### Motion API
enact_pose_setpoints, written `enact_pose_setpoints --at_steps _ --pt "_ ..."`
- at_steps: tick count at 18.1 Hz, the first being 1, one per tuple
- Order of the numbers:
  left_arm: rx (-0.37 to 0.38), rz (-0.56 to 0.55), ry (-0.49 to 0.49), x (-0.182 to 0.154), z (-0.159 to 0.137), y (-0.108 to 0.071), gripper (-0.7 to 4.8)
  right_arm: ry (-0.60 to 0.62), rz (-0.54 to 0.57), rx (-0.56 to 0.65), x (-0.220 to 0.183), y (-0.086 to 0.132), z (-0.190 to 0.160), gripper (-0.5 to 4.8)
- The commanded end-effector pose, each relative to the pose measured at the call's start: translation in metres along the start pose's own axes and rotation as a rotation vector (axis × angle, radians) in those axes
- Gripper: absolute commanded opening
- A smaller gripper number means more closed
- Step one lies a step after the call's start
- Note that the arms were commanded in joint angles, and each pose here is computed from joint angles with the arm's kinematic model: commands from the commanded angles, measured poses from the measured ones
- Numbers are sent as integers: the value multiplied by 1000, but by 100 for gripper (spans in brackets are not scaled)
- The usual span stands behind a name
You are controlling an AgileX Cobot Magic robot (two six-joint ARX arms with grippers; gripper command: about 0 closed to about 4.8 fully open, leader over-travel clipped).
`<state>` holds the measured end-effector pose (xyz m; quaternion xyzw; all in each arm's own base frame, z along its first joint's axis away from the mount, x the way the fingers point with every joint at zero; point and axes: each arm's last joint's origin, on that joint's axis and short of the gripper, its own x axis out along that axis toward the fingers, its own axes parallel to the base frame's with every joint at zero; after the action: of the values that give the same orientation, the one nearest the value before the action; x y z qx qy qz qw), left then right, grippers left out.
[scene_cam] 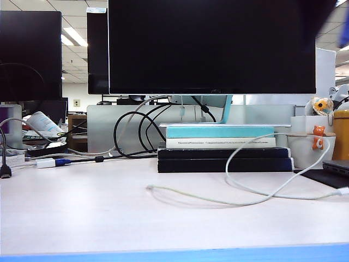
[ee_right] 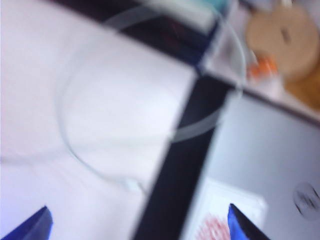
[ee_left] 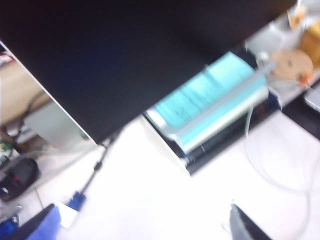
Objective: Unfold the white charging cable into a straight cable.
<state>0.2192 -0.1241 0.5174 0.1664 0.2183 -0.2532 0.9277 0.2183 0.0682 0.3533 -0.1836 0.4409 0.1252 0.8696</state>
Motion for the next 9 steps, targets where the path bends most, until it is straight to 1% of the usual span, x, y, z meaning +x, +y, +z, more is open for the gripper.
enact_pose_setpoints --at_steps 1,3,4,5,6,7,9 --pt "1 -23 45 -8 -6 -1 479 108 -35 6 -4 0 -11 479" --pt "-10 80 152 -5 -15 0 479 118 -35 42 -4 0 -12 479" --pt "-7 93 175 -6 -19 0 479 116 -35 51 -4 0 -12 479" --pt "-8 90 173 -8 -21 0 479 99 -39 75 -7 0 -13 479" --pt "-12 97 147 -15 -24 0 479 66 -40 94 -12 -1 -13 479" --pt "-25 116 106 -26 -30 2 479 6 -48 109 -21 -1 -16 479" --pt "-80 174 44 -52 -50 8 479 -126 -66 140 -41 -2 -26 479"
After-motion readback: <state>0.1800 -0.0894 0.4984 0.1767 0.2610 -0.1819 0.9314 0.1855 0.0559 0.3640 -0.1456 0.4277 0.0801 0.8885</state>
